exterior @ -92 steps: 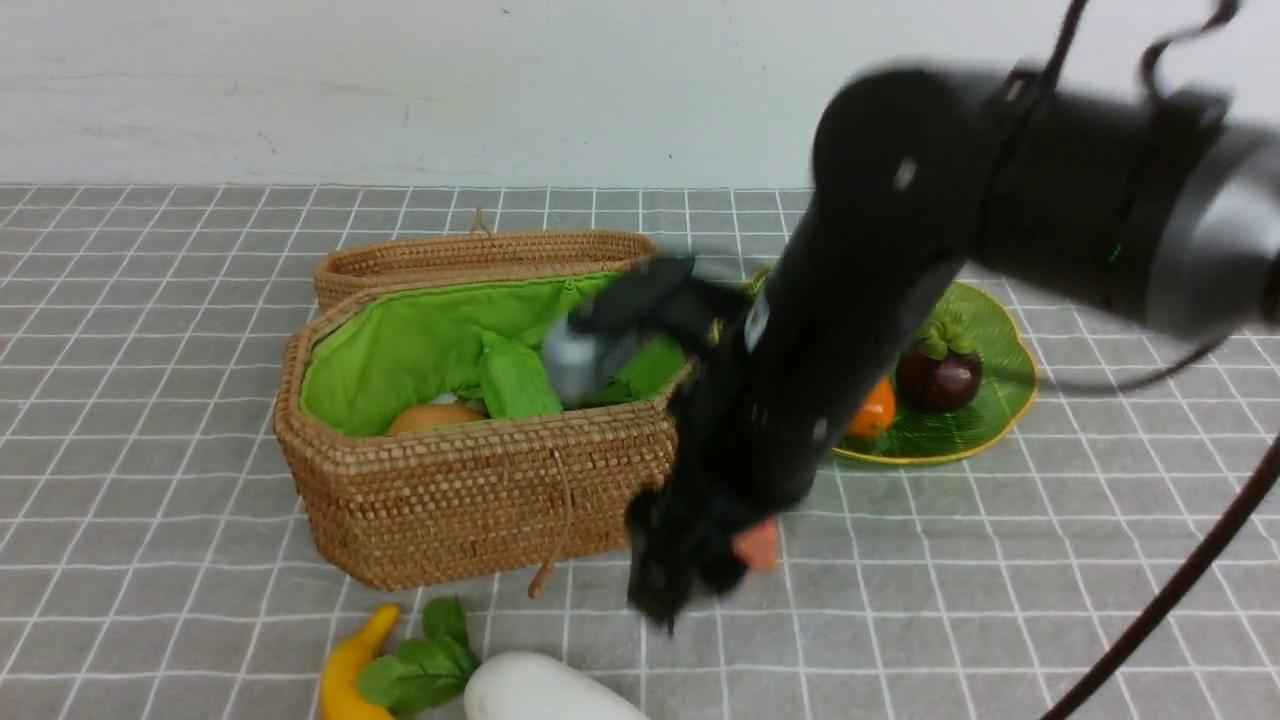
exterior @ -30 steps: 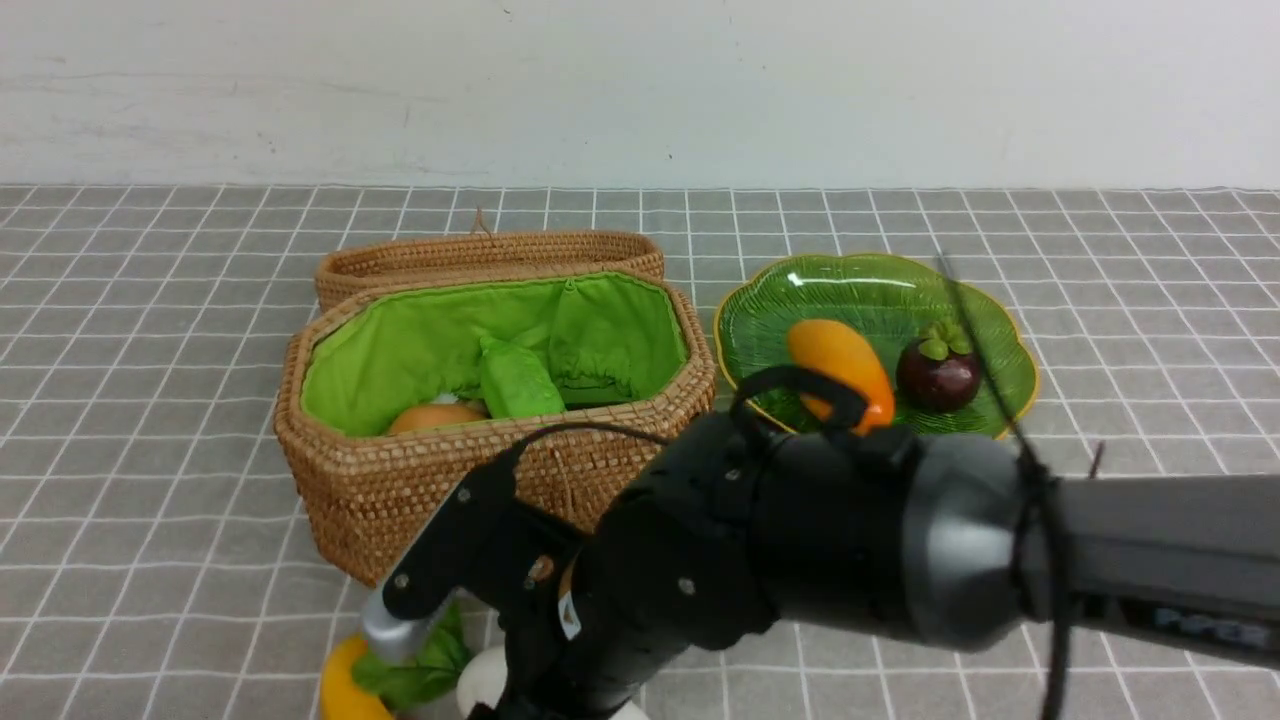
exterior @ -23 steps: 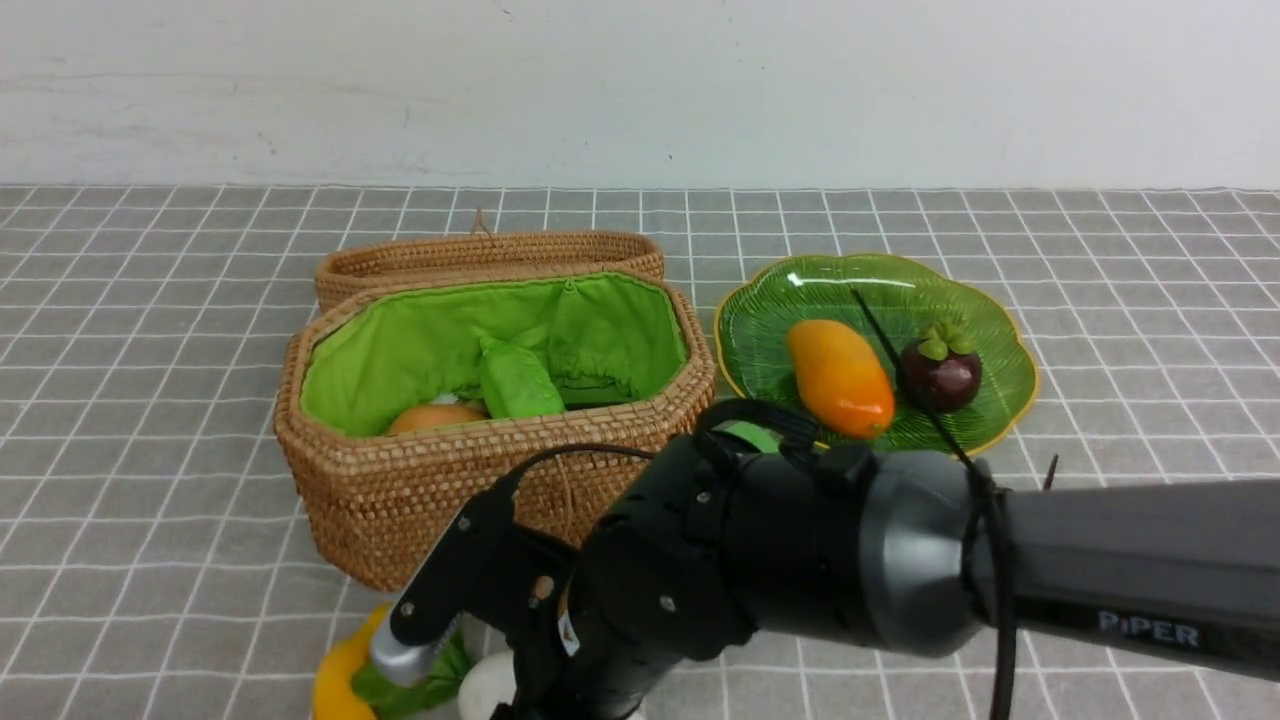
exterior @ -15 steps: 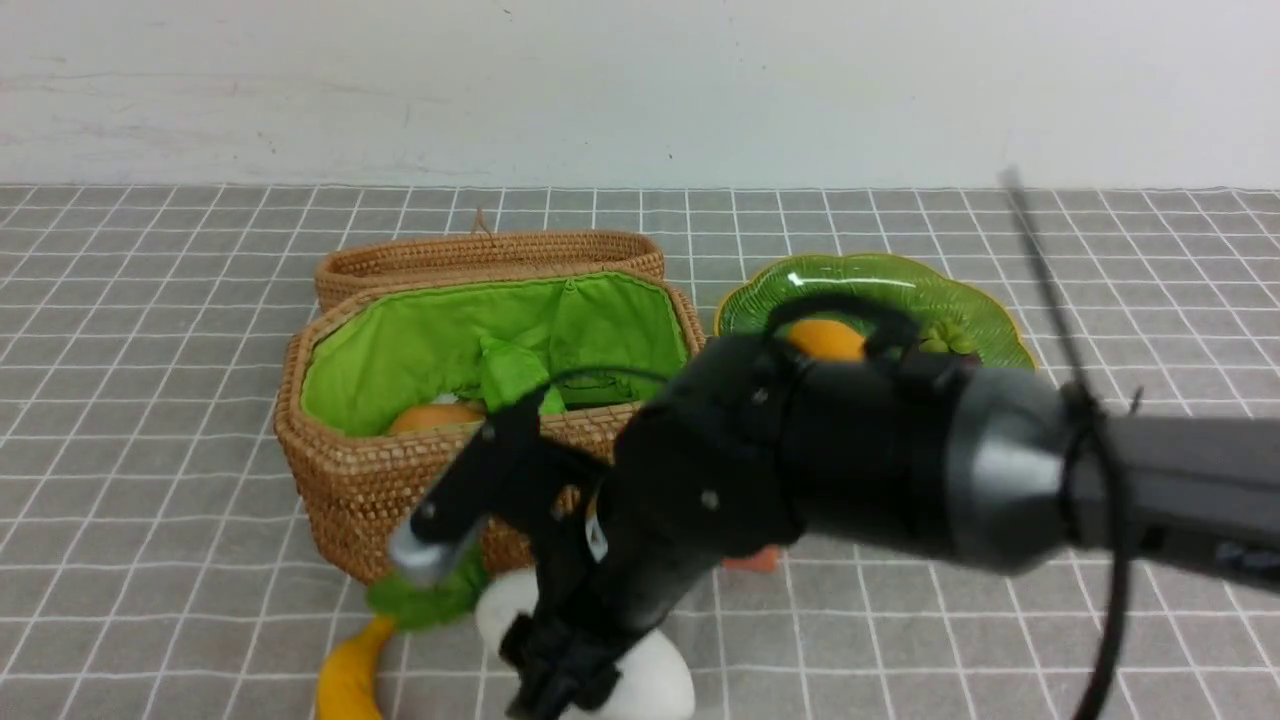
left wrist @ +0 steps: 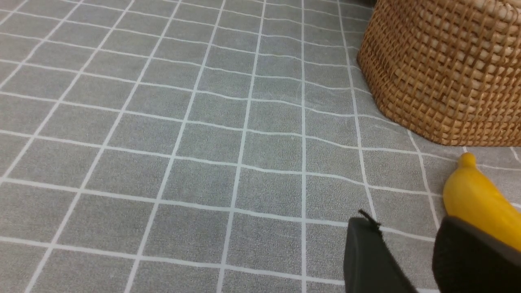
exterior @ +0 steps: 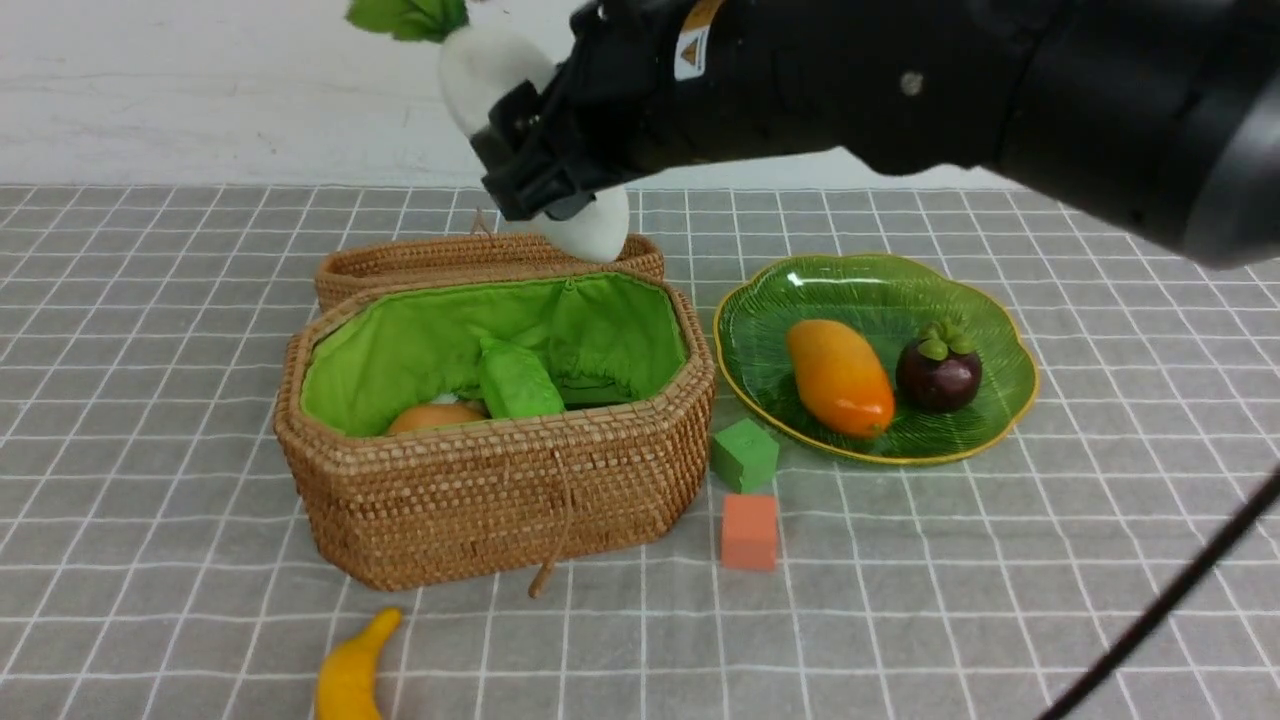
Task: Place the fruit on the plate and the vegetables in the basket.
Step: Take a daikon with your right arm and place it on the basket on the left, then use the right arm to grab a banana and put it into the right plate
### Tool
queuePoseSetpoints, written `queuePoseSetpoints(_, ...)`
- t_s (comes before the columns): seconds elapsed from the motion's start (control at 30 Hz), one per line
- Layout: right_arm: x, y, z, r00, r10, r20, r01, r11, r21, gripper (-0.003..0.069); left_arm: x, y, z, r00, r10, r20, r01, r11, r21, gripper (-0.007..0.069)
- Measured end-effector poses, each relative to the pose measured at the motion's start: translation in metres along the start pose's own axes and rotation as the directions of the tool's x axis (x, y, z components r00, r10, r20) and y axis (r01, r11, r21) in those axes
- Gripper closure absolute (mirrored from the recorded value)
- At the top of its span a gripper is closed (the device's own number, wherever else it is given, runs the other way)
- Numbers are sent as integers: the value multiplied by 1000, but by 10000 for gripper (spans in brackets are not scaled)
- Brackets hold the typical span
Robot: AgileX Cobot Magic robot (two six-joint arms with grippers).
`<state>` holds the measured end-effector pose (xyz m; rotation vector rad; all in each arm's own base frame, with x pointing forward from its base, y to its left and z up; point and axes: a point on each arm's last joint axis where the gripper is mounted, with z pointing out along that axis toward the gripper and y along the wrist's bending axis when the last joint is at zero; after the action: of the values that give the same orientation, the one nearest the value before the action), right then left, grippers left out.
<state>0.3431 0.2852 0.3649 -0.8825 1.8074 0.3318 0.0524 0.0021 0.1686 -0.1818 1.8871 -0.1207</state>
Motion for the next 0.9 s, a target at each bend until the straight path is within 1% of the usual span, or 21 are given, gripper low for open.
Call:
queuePoseSetpoints(0.1,26,-5,29,997,5,-74,-5,1000,4,155,0,0,0,1000,0,0,0,1000,0,386)
queuePoseSetpoints(0.23,49,-4,53,988,-44,-148,45,999,5,155,0,0,0,1000,0,0,0,1000,0,386)
queuePoseSetpoints(0.37,51,-3,55,986,-61,-156,63,998,7,153,0,0,0,1000,0,0,0,1000,0,386)
queuePoseSetpoints(0.43,50,-4,54,986,-64,-155,66,998,9,140,0,0,0,1000,0,0,0,1000,0,386)
queuePoseSetpoints(0.53,45,-4,41,980,-57,-191,57,998,-2,30,0,0,0,1000,0,0,0,1000,0,386)
queuePoseSetpoints(0.57,45,-4,39,978,-51,-204,51,999,-7,25,0,0,0,1000,0,0,0,1000,0,386)
queuePoseSetpoints(0.63,41,-4,29,971,-38,-234,35,999,-20,-10,0,0,0,1000,0,0,0,1000,0,386)
queuePoseSetpoints(0.73,33,-2,1,952,-11,-307,-6,999,-54,-10,0,0,0,1000,0,0,0,1000,0,386)
queuePoseSetpoints(0.87,26,6,-25,926,53,-375,-106,987,-124,32,0,0,0,1000,0,0,0,1000,0,386)
queuePoseSetpoints(0.9,26,12,-29,921,81,-381,-151,976,-158,41,0,0,0,1000,0,0,0,1000,0,386)
